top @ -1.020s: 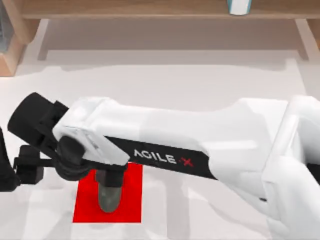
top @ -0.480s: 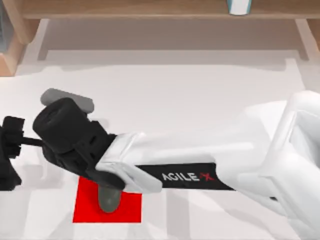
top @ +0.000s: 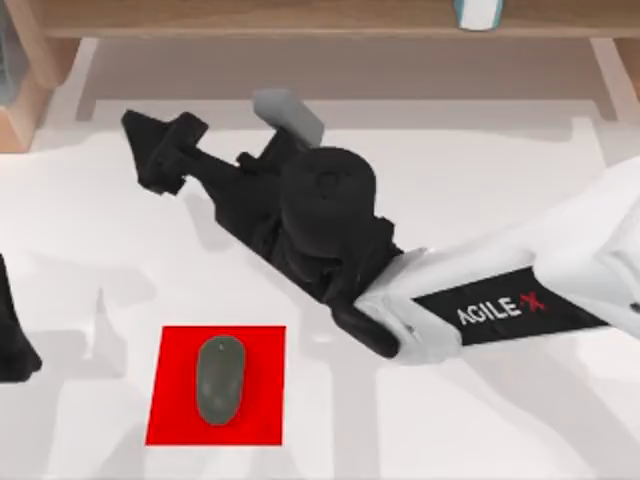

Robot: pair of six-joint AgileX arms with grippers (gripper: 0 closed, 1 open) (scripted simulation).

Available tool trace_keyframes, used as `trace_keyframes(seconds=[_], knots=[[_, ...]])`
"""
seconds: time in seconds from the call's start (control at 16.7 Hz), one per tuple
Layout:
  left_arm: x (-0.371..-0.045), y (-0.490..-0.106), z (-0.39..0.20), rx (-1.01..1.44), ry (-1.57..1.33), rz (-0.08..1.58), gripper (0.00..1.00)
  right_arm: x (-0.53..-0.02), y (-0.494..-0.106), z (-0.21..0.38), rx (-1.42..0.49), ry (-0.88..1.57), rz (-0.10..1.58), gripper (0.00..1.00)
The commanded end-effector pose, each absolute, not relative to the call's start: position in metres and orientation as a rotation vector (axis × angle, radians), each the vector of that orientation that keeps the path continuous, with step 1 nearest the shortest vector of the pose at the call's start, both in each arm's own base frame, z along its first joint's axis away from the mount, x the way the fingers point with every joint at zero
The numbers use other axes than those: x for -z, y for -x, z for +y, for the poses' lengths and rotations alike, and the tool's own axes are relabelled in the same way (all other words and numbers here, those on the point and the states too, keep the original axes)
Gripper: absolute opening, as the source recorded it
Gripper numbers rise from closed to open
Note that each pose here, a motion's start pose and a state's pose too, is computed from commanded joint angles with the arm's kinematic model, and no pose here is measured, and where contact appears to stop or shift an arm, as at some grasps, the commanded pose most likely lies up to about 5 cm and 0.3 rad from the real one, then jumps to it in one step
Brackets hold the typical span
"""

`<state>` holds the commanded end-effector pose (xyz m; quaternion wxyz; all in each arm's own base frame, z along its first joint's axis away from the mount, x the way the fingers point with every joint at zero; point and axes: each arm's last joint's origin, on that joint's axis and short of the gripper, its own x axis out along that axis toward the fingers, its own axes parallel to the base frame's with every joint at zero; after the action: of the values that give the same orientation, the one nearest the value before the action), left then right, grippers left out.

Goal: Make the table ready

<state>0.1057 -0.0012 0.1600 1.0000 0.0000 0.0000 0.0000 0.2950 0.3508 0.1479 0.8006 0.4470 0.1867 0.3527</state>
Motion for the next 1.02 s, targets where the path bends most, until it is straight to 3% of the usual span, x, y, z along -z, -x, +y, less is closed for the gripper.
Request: trace_keyframes(seconds=[0.24, 0.54, 1.02], knots=[[-0.160, -0.106, -0.001, 0.000, 0.000, 0.000, 1.00, -0.135, -0.321, 0.263, -0.731, -1.066, 0.304, 1.00], [-0.160, -0.106, -0.001, 0.000, 0.000, 0.000, 1.00, -0.105, -0.328, 0.132, -0.589, -1.176, 0.323, 1.00], [-0.160, -0.106, -0.001, 0.000, 0.000, 0.000, 1.00, -0.078, -0.266, -0.047, -0.254, -1.459, 0.340, 1.00]])
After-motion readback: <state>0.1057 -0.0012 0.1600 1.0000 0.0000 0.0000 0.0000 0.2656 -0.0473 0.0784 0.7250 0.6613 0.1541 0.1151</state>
